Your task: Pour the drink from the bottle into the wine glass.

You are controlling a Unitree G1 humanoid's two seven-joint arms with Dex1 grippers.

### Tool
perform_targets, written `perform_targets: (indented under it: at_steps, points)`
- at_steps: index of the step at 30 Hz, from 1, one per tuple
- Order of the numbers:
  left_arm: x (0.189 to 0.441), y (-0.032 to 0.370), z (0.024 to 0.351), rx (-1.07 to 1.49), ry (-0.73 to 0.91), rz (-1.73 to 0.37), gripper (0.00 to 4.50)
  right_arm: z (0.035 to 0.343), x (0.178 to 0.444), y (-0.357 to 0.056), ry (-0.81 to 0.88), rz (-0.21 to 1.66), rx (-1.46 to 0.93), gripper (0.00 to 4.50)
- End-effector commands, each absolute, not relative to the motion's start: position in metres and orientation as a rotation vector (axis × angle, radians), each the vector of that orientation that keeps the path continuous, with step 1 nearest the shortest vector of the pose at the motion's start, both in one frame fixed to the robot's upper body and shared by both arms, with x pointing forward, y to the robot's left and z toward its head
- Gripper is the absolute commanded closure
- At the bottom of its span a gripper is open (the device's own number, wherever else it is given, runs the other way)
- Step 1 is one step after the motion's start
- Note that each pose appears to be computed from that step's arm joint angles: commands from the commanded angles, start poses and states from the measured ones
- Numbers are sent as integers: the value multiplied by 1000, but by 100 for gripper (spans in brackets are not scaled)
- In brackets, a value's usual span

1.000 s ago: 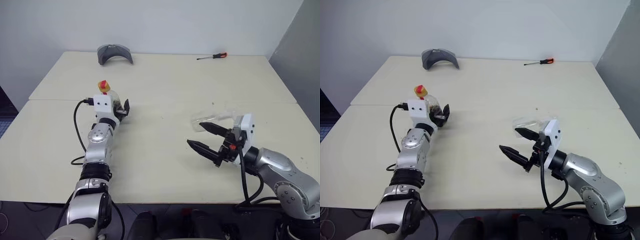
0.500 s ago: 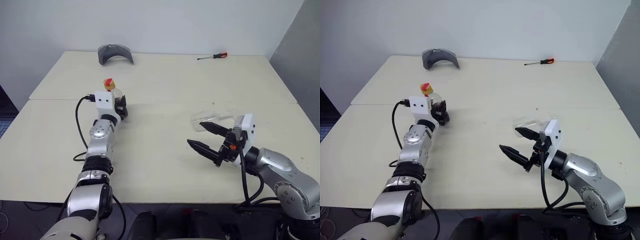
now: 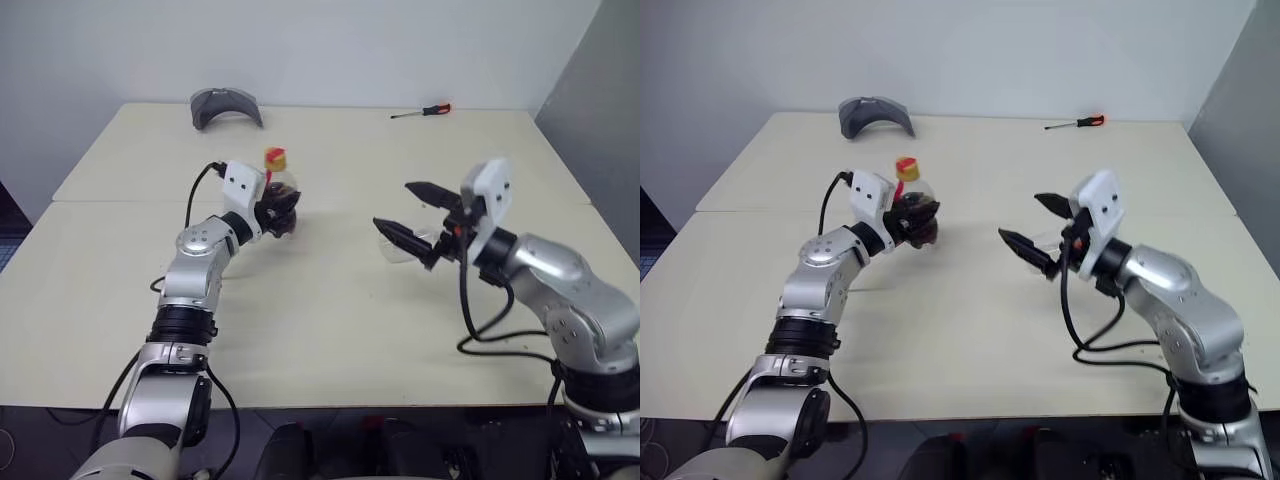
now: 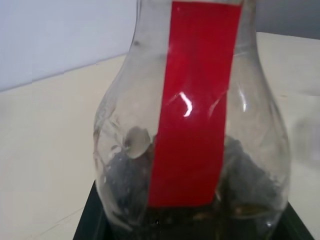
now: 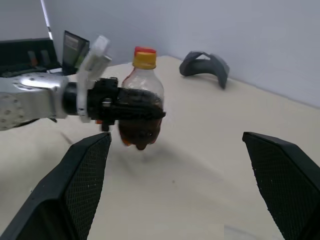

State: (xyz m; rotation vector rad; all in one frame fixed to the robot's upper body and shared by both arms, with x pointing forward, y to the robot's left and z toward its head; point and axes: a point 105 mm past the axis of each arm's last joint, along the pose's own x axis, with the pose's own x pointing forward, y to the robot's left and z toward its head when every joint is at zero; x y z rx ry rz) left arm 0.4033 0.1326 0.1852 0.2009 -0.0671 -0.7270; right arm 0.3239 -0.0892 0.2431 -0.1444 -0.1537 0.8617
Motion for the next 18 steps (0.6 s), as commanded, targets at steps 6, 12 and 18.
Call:
perform_targets:
  at_steps: [6, 12, 18]
  points:
    - [395, 85, 223, 257, -153, -977, 276, 279, 346, -64, -185, 897, -100, 0]
    - [396, 62, 225, 233, -172, -1049, 276, 284, 343, -52, -159, 965, -61, 0]
    - [391, 46, 220, 238, -171, -1121, 276, 291, 345, -43, -156, 982, -49, 0]
